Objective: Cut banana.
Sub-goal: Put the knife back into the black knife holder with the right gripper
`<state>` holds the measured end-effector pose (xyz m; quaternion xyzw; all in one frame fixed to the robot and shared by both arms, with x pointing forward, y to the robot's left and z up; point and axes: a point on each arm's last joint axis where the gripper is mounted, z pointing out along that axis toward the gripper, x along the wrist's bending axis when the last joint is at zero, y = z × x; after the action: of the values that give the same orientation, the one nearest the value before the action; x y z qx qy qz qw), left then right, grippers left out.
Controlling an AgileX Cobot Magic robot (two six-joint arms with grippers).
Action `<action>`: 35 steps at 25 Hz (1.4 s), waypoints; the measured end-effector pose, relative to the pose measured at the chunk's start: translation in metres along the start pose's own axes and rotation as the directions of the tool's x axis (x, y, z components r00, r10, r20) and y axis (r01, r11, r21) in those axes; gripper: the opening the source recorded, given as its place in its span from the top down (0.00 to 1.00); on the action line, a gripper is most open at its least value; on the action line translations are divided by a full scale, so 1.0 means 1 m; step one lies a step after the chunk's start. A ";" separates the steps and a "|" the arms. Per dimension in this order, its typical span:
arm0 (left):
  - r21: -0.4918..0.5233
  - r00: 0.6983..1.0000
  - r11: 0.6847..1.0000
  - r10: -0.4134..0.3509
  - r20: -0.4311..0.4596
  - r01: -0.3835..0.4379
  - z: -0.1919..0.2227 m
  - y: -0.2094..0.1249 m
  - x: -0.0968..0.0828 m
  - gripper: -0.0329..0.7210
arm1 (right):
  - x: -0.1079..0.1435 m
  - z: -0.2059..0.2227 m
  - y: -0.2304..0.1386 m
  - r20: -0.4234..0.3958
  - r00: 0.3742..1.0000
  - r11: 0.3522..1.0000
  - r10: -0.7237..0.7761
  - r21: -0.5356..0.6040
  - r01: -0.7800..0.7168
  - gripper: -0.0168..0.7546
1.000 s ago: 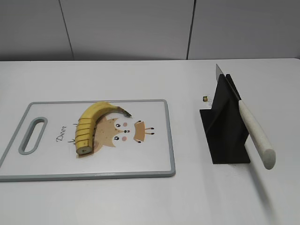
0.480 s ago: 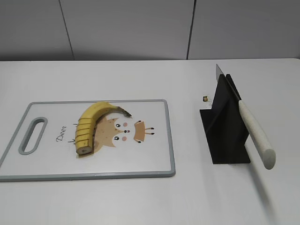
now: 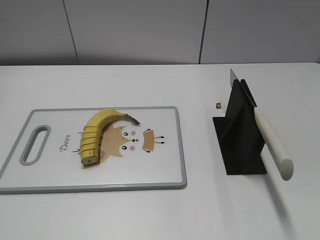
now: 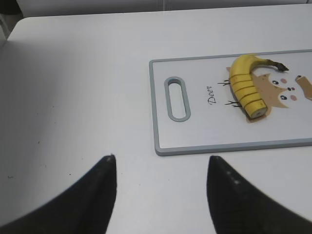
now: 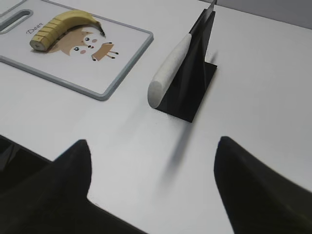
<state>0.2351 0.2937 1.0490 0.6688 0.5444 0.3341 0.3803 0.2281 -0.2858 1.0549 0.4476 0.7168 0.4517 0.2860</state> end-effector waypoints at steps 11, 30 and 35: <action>0.000 1.000 1.000 0.000 0.000 0.000 0.000 0.000 0.000 0.19 | 0.002 0.002 0.001 0.091 0.994 0.998 0.061 -0.006 -0.061 0.21; 0.000 1.000 1.000 0.000 0.000 0.000 0.000 0.000 0.000 0.21 | 0.003 0.004 0.003 0.186 0.975 0.993 0.117 -0.018 -0.116 0.21; 0.000 1.000 1.000 0.000 0.000 0.000 0.000 0.000 0.000 0.21 | 0.003 0.004 0.003 0.186 0.975 0.993 0.117 -0.018 -0.116 0.21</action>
<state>0.2351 0.2937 1.0490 0.6688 0.5444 0.3341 0.3803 0.2314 -0.2812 1.0553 0.5285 0.6576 0.4261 0.3266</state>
